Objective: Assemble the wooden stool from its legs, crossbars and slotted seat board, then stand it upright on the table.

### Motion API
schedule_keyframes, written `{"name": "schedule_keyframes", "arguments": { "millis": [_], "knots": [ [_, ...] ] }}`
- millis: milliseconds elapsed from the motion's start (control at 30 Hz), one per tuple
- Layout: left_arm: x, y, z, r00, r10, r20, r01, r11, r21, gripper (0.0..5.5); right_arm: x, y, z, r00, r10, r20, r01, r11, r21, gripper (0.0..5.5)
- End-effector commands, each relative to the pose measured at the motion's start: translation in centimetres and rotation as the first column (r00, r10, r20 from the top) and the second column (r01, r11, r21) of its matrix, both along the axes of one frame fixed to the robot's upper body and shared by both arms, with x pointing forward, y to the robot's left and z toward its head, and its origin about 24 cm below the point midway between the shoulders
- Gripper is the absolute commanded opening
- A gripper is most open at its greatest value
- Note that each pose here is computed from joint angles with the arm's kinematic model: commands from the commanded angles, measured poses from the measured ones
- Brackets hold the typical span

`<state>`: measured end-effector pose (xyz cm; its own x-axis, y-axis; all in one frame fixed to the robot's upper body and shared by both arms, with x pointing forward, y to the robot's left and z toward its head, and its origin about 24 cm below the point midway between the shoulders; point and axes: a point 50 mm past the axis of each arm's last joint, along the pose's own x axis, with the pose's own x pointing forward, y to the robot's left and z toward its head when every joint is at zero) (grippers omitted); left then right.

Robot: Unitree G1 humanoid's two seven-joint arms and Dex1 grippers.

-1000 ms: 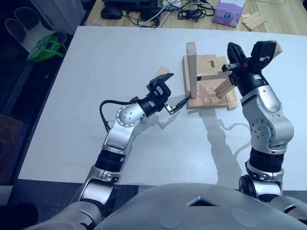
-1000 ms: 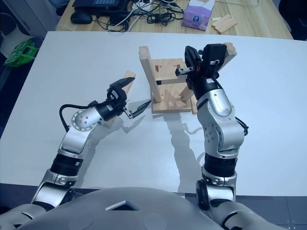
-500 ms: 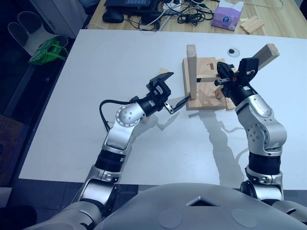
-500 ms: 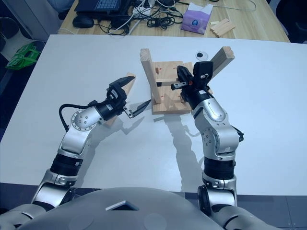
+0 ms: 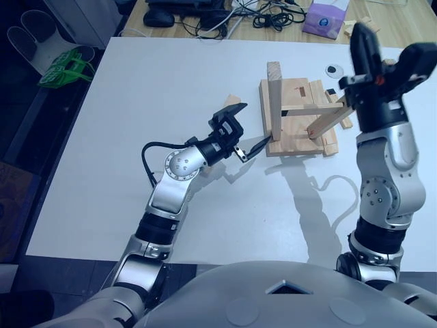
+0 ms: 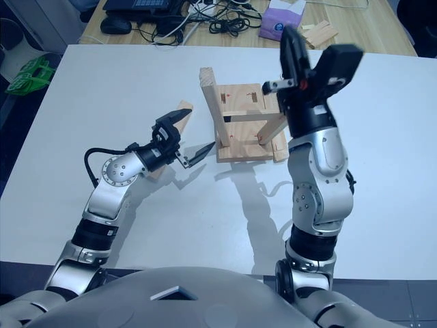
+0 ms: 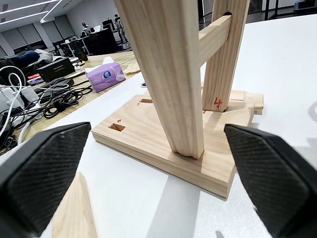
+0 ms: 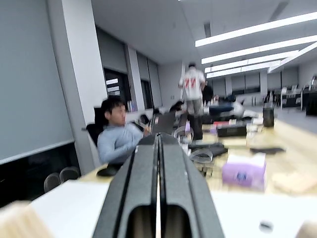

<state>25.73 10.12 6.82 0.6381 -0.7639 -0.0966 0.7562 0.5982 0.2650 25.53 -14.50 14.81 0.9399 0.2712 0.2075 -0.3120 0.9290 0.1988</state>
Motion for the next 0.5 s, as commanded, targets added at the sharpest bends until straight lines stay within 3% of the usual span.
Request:
{"name": "schedule_keyframes", "arguments": {
  "millis": [33,100,200,300,367,500],
  "knots": [
    [0.1,-0.1,0.3,1.000,-0.007,0.016,0.007,1.000,0.011,4.97,-0.3,0.1,-9.2,0.879,0.026,-0.476,-0.064,0.996,-0.063,0.02],
    [0.1,0.0,0.3,1.000,-0.010,0.015,0.010,1.000,0.015,4.97,-1.0,0.2,-12.1,0.793,0.030,-0.608,-0.074,0.996,-0.047,0.02],
    [0.1,0.1,0.3,1.000,-0.016,0.013,0.016,1.000,0.020,4.97,-0.7,0.1,-11.6,0.822,0.023,-0.570,-0.058,0.997,-0.044,0.02],
    [0.1,0.1,0.2,1.000,-0.019,0.013,0.019,1.000,0.021,4.97,0.0,0.1,-9.4,0.911,0.019,-0.413,-0.054,0.996,-0.074,0.02],
    [0.3,-0.2,0.4,1.000,-0.021,0.016,0.020,1.000,0.012,4.97,0.5,-0.1,-6.2,0.977,0.011,-0.214,-0.025,0.998,-0.064,0.02],
    [0.4,-0.8,0.5,1.000,-0.019,0.015,0.019,1.000,0.003,4.97,0.7,-1.0,-1.9,0.997,-0.064,0.045,0.065,0.998,-0.021,0.02]
  ]
}}
